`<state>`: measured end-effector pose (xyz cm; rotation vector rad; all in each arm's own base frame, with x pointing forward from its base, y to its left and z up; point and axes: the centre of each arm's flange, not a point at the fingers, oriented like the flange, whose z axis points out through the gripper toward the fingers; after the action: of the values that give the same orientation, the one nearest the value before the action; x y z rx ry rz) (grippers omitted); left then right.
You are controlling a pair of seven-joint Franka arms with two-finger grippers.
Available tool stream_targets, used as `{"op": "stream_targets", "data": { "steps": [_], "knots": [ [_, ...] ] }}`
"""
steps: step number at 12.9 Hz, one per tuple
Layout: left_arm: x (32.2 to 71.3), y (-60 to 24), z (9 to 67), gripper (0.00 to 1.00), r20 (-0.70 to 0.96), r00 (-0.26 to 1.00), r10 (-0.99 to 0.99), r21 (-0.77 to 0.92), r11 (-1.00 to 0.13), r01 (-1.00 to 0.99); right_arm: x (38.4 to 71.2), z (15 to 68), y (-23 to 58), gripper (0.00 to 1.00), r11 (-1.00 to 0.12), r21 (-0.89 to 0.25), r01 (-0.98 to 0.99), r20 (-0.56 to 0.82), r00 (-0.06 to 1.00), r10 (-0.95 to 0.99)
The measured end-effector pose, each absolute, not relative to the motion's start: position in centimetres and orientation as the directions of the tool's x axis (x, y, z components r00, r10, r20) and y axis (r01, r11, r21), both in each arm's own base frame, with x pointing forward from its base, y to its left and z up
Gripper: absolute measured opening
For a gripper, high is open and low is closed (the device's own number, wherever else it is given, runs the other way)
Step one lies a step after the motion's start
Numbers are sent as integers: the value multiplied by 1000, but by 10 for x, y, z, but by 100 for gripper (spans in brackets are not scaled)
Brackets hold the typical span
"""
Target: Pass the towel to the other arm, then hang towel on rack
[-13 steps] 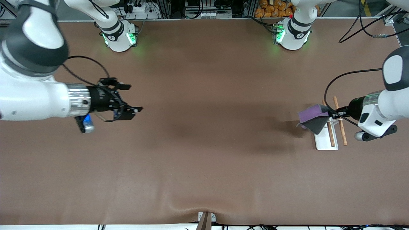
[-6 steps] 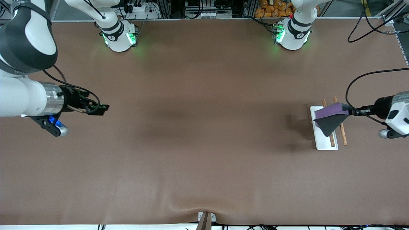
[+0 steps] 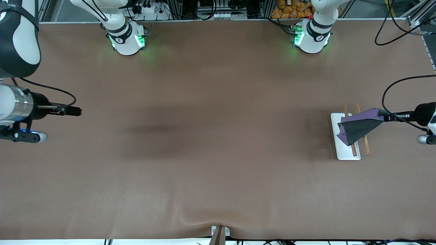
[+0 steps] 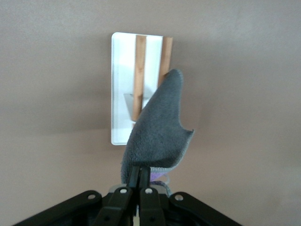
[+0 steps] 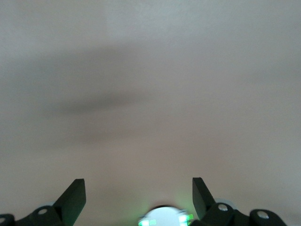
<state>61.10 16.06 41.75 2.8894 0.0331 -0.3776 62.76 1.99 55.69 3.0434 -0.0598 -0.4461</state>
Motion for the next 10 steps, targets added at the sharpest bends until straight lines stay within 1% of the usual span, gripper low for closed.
{"op": "stream_targets", "data": {
  "steps": [2,6,7,10],
  "knots": [
    [608,182,403,3,-252,967,-36,244,-969,27,626,569,14,100,-996,69,52,-259,965,33],
    [605,213,380,3,-236,969,-69,273,-962,-2,619,583,-22,100,-997,44,57,-225,973,45],
    [604,217,375,7,-239,969,-68,277,-961,0,615,586,-24,100,-997,45,55,-205,978,45],
    [604,224,365,42,-240,969,-58,281,-960,12,592,580,-12,100,-997,28,67,-112,992,63]
  ]
}}
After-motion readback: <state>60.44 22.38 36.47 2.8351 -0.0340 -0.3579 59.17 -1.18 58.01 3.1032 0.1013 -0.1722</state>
